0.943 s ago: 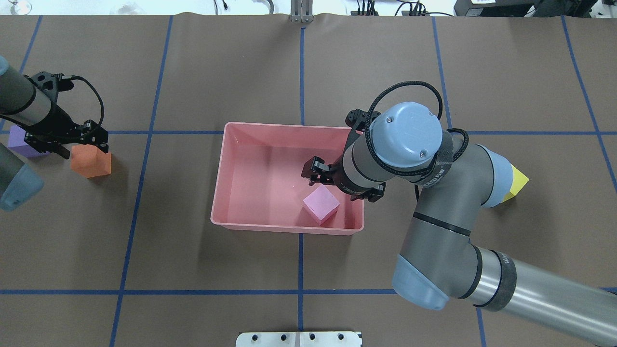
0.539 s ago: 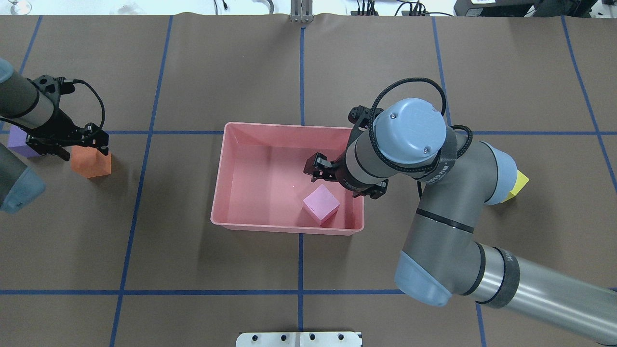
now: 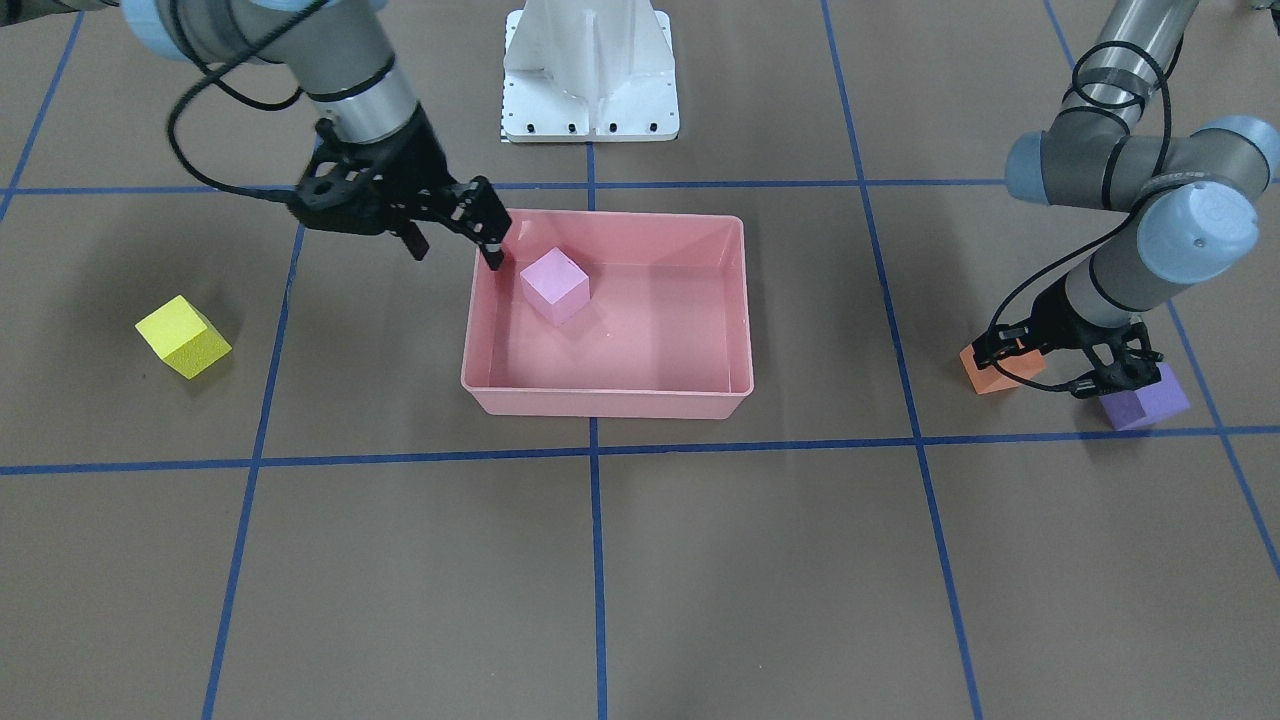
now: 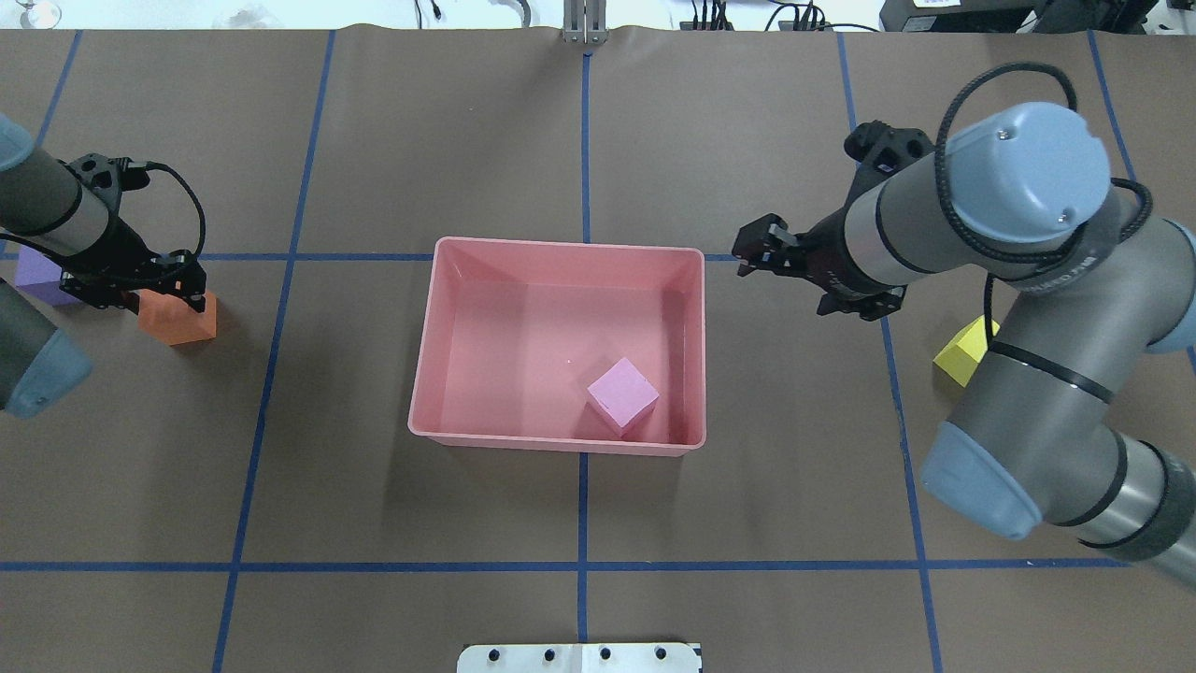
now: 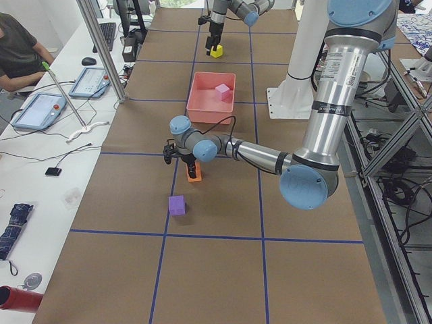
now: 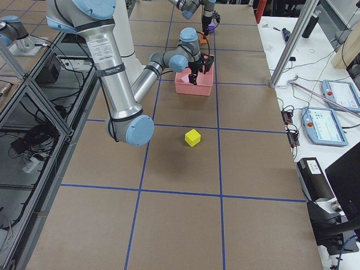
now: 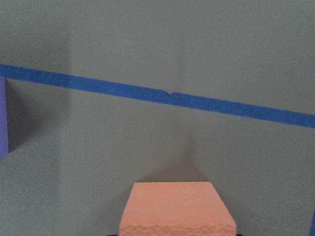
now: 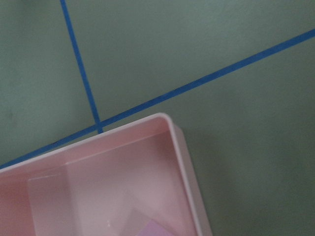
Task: Place blocks into pink bin with both arms
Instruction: 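Open and withdraw right gripper while left gripper grasps the orange cube, then carry orange cube into bin with left gripper while right grasps yellow cube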
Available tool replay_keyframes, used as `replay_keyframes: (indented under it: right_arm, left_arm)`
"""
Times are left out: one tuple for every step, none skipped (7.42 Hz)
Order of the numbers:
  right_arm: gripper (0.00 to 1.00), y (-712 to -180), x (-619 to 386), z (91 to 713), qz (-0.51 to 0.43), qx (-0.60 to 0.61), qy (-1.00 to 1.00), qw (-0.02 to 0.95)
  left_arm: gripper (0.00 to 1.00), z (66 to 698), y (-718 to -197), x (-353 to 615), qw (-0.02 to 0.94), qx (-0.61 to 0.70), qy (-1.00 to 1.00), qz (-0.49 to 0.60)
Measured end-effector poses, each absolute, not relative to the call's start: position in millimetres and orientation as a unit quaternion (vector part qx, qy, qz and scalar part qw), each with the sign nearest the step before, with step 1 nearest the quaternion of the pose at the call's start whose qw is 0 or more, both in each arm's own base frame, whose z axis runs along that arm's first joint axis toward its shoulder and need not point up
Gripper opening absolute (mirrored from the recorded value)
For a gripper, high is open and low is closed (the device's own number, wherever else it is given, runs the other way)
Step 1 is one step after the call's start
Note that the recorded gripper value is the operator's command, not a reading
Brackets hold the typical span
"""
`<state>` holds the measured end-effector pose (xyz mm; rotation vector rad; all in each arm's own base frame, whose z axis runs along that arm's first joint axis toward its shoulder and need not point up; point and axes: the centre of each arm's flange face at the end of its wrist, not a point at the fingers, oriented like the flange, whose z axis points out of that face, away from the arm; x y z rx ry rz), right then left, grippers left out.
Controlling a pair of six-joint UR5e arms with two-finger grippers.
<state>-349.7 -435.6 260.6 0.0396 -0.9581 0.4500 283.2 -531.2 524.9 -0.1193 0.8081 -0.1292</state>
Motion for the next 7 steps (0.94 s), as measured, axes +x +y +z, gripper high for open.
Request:
replay_keyframes:
  right_arm:
    - [0.99,-438,-328,293,0.196,0.031,-0.435,0.878]
    - [0.99,-440,-307,325,0.171,0.038,-0.413,0.894]
    - [0.99,-444,-284,355,0.143,0.042,-0.393,0.907]
    - [0.99,-448,-265,382,0.127,0.039,-0.377,0.917]
    - [0.99,-453,-251,406,0.125,0.028,-0.365,0.922]
    - [0.99,-454,-242,431,0.13,0.011,-0.357,0.925]
    - [0.99,-453,-237,454,0.138,-0.006,-0.349,0.927]
  left_arm:
    - [0.0,507,-530,284,0.911,-0.057,0.403,-0.069]
    - [0.0,475,-525,282,0.901,-0.061,0.423,-0.079]
    - [0.0,429,-516,279,0.887,-0.071,0.446,-0.093]
    - [0.0,375,-510,276,0.876,-0.079,0.462,-0.115]
    - [0.0,318,-509,277,0.866,-0.085,0.473,-0.14]
    - [0.0,265,-509,288,0.857,-0.094,0.481,-0.161]
    - [0.0,224,-502,311,0.852,-0.098,0.484,-0.175]
